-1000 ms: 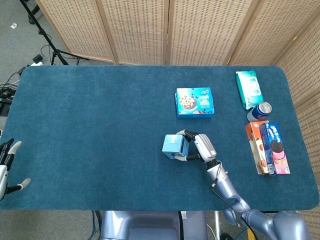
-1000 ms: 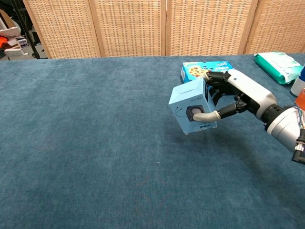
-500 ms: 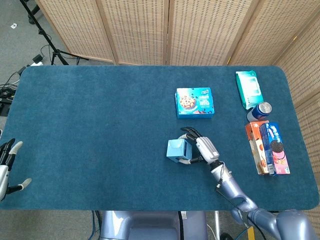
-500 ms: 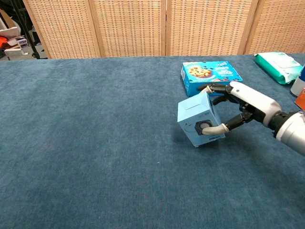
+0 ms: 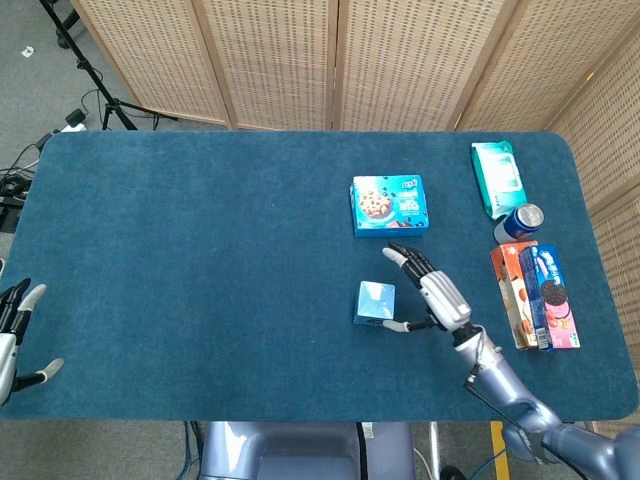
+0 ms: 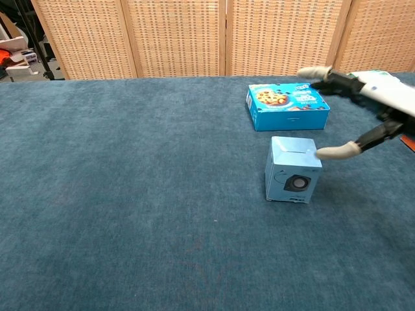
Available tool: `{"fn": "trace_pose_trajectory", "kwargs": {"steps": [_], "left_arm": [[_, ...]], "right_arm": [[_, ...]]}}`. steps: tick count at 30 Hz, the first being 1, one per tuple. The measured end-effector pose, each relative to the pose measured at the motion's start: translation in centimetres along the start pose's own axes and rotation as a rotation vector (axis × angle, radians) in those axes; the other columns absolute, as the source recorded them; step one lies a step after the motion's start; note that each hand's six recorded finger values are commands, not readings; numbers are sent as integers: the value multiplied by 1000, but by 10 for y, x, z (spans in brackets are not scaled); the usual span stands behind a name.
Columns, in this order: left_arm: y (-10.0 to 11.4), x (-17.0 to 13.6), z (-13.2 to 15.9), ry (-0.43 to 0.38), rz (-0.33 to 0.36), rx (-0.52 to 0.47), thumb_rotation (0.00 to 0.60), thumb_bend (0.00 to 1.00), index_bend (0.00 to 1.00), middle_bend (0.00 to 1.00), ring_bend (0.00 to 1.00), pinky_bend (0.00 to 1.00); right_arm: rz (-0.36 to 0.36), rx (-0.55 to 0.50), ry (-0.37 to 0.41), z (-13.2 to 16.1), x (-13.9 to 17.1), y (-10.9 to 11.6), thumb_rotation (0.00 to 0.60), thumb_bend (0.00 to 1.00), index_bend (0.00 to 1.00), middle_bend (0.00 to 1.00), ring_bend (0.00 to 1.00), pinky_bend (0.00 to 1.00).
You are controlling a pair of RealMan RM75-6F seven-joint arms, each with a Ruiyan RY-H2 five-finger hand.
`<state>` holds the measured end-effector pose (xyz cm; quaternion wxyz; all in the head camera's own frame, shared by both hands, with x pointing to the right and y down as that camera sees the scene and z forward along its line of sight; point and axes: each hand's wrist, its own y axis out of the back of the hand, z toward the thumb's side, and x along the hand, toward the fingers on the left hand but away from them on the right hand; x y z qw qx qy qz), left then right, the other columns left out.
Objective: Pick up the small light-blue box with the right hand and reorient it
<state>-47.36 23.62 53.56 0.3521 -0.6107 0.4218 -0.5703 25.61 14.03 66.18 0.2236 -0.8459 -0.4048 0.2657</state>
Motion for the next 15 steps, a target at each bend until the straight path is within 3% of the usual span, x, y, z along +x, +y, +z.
{"fn": "trace_pose_trajectory", "kwargs": {"steps": [9,15], "left_arm": [[1,-1,0,0,16,6,600,0,0,0,0,0],[4,-1,0,-3,40,2,600,0,0,0,0,0]], "right_arm": [[-61,314,-52,16,40,37,600,0,0,0,0,0],[-109,525,-211,24,78,56,600,0,0,0,0,0]]}}
